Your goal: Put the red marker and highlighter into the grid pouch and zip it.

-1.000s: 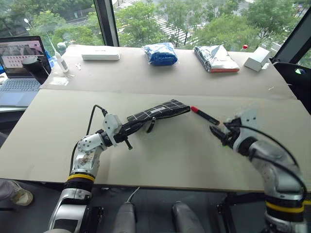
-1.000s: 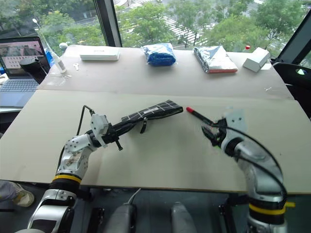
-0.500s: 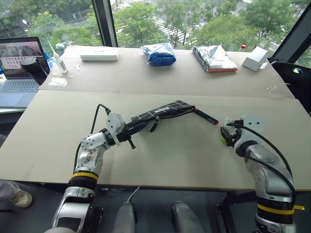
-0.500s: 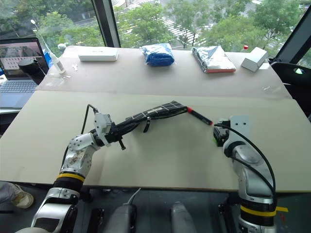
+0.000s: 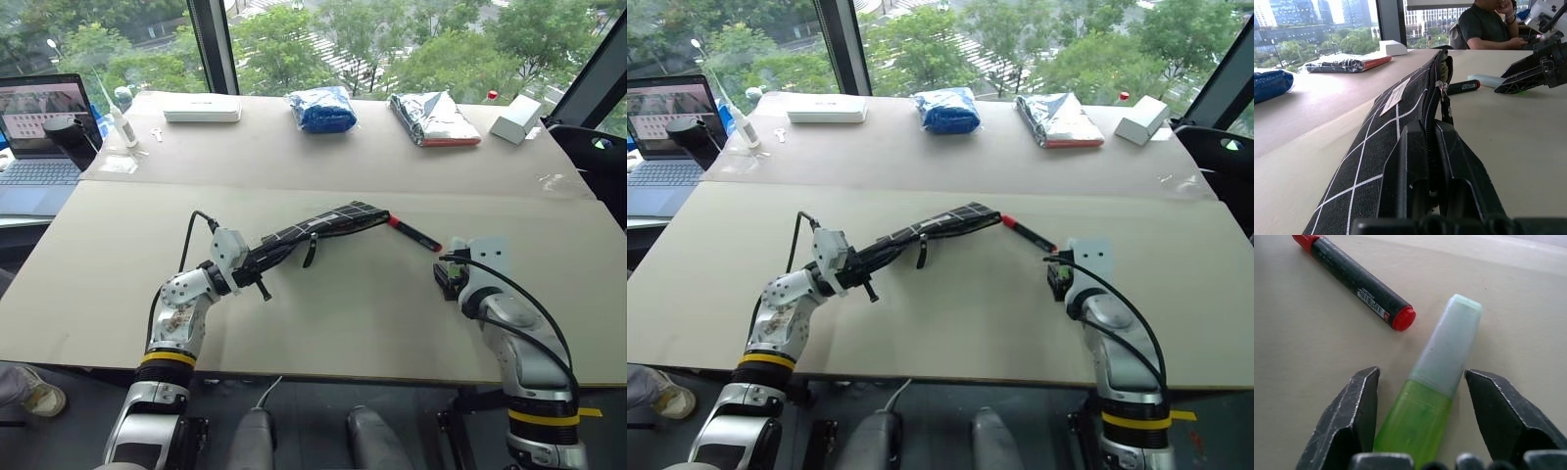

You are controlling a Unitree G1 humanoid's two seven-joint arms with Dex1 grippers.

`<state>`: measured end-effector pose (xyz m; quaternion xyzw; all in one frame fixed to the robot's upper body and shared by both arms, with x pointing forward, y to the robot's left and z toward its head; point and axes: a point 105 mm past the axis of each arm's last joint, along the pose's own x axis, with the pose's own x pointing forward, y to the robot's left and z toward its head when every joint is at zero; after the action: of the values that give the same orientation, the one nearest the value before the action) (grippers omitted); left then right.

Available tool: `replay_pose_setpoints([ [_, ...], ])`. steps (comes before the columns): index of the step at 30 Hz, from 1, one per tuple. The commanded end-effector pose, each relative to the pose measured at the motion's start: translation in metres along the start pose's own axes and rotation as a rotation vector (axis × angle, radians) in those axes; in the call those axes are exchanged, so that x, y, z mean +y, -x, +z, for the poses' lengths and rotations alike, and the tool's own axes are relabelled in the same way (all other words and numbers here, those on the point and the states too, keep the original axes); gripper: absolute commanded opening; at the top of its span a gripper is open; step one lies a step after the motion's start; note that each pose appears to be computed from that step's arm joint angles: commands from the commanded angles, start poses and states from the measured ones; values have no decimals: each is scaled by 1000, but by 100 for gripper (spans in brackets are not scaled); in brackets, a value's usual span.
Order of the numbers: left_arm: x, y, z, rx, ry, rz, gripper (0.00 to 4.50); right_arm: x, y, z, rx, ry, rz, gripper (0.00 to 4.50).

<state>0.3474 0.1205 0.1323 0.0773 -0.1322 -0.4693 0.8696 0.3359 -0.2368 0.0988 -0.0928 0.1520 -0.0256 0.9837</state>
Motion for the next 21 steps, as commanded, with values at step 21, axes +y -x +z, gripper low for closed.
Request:
replay_pose_setpoints([
  [21, 5, 10, 23, -28, -25, -9, 0, -36, 6, 93, -376, -60, -7, 110],
])
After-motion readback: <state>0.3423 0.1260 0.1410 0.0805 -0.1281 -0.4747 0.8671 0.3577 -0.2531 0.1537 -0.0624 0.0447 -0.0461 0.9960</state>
